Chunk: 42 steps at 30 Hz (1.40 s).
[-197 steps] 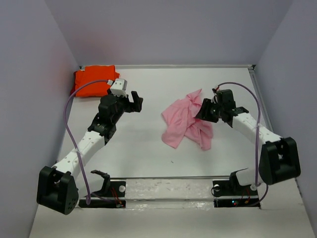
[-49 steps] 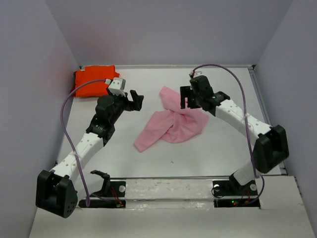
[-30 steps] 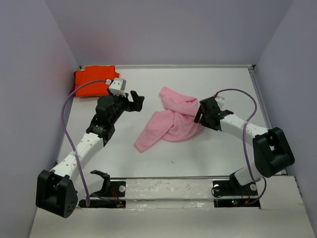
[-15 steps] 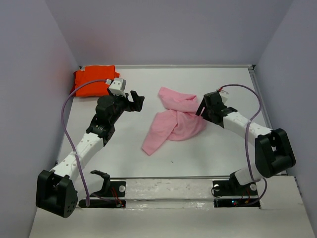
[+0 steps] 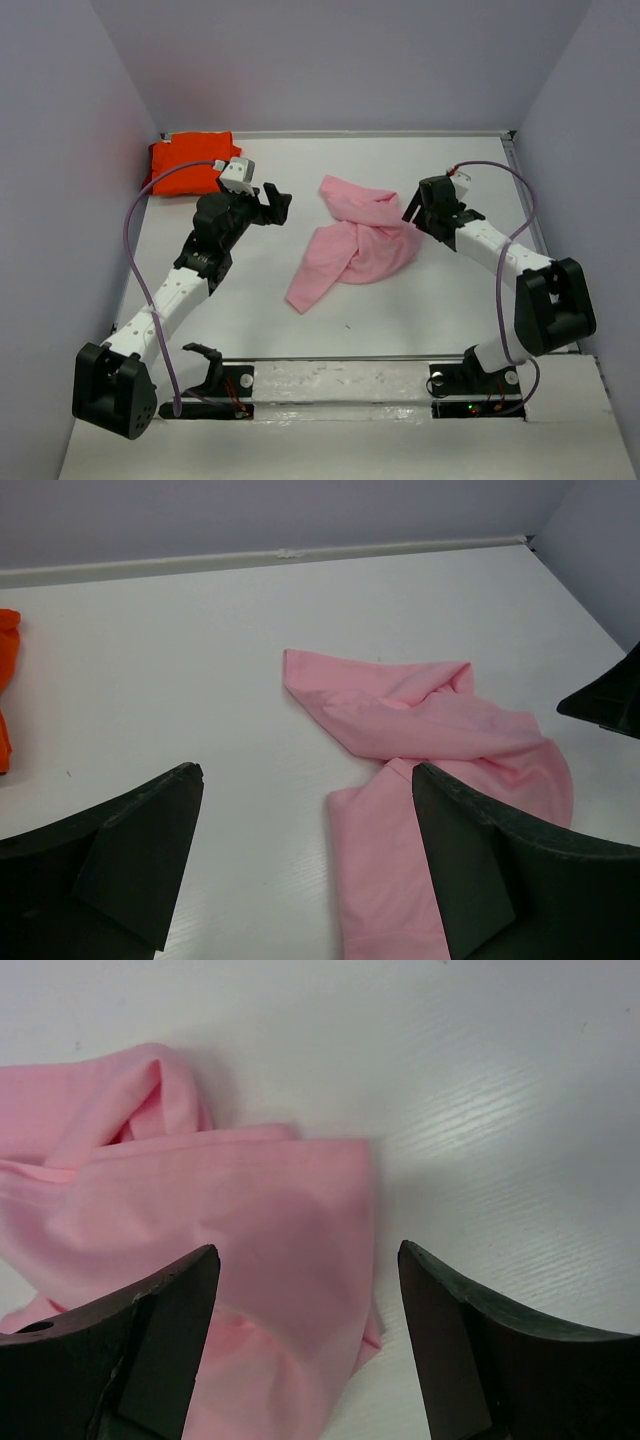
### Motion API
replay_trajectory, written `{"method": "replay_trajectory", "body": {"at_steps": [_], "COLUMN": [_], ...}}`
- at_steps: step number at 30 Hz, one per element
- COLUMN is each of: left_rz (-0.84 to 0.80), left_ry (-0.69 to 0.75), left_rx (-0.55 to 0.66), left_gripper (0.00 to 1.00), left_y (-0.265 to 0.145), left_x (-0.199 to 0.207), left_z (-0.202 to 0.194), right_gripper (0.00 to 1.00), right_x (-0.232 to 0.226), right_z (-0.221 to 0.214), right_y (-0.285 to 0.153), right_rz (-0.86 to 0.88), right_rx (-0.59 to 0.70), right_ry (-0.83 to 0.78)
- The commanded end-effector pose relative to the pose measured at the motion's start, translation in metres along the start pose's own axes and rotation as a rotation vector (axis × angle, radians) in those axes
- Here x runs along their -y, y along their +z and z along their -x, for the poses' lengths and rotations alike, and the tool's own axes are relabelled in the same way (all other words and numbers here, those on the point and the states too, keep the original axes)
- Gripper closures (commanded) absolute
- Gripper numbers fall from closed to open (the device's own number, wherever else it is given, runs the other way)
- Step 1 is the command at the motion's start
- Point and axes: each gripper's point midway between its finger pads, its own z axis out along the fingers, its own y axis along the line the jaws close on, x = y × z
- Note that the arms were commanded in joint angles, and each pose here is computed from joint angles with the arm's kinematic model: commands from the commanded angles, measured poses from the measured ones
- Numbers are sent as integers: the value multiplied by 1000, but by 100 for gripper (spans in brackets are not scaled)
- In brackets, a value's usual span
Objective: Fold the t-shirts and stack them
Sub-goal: Flatten out the tshirt
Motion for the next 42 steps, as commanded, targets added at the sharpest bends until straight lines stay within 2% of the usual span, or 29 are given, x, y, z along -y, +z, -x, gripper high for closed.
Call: {"method": "replay_trajectory", "body": {"at_steps": [1,18,21,24,25,26,27,29,34,37,42], "left_rz": [-26,-53,-56,-57,-58,-57,-55,-54,-56,-59,-39], "left_ry": [7,14,13,12,14,14,13,13,11,11,11], "left_rx": [67,107,108,103,104,105,102,101,94,88,75], "left_gripper": [5,5,5,5,5,5,5,5,5,5,5], "left_y": [-2,-9,-9,-8,-8,-8,-8,-8,-6,-5,-3], "left_x": [5,12,13,13,13,13,12,12,12,13,9], "left_z": [17,25,25,24,25,25,24,23,21,20,17], "right_gripper": [22,24,28,38,54,63,81,100,100,100,100], "right_x": [6,8,11,9,14,13,17,17,11,2,-23], "right_z": [-6,-13,-11,-13,-13,-13,-12,-14,-9,11,62], "right_y": [26,80,86,90,94,94,96,96,89,70,11], "right_rz": [-40,-69,-76,-73,-81,-78,-82,-78,-40,14,165], "right_rx": [-15,-58,-57,-62,-65,-67,-66,-71,-70,-28,66], "right_ry": [60,49,43,32,32,33,36,33,13,-3,-60]}}
